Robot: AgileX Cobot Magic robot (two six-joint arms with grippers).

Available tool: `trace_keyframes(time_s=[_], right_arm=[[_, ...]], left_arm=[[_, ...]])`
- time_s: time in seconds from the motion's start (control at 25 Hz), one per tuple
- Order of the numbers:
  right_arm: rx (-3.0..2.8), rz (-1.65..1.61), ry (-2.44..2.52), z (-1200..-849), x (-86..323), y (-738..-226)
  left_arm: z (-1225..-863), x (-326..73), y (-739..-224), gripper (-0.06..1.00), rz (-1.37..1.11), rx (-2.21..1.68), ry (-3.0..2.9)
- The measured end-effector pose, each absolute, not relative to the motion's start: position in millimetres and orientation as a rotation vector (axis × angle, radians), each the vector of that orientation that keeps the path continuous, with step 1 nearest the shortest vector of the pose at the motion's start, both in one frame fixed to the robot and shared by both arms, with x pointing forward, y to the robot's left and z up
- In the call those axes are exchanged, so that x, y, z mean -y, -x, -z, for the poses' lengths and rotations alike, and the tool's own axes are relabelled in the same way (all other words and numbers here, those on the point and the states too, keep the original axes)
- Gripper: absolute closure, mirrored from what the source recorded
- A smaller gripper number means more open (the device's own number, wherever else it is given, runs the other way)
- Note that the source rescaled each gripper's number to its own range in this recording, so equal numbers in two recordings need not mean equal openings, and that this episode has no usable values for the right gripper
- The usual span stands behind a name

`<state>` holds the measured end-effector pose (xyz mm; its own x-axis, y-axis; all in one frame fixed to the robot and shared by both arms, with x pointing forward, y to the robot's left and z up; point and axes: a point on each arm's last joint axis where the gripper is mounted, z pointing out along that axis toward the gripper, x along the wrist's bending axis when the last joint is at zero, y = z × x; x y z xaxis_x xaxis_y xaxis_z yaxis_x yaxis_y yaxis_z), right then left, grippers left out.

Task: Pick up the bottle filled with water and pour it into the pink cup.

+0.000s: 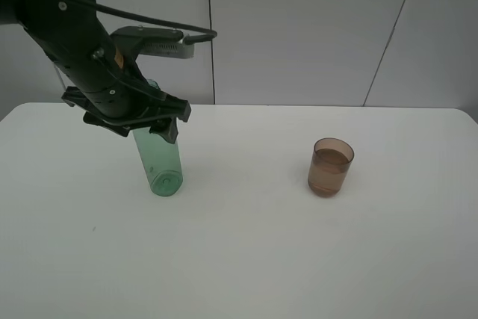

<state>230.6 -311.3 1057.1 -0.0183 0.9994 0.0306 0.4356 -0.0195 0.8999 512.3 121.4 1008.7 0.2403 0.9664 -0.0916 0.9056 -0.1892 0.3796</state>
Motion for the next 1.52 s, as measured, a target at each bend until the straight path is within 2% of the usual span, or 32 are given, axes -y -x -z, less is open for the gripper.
trace_keyframes(time_s=[0.28, 0.6, 0.8, 1.12, 1.24, 1.52], right_arm=[[-1.541, -0.999, -1.542, -1057, 311, -231], [-1.541, -0.999, -1.542, -1057, 311, -231], [-1.541, -0.999, -1.542, -1057, 311, -231], [-1.541, -0.999, -1.542, -1057, 311, -231], [-1.541, -0.999, -1.542, -1057, 311, -231], [-1.541, -0.999, -1.542, -1057, 311, -231]], left_arm=[[-1029, -128, -493, 0.48, -0.206, -1.789, -2.161], [-1084, -147, -451, 0.48, -0.228, -1.742, -2.120], [-1116, -167, -421, 0.48, -0.242, -1.700, -2.077], [-1147, -204, -379, 0.48, -0.318, -1.618, -2.065], [-1142, -219, -362, 0.48, -0.350, -1.592, -2.060], [-1103, -245, -328, 0.48, -0.348, -1.584, -2.026]])
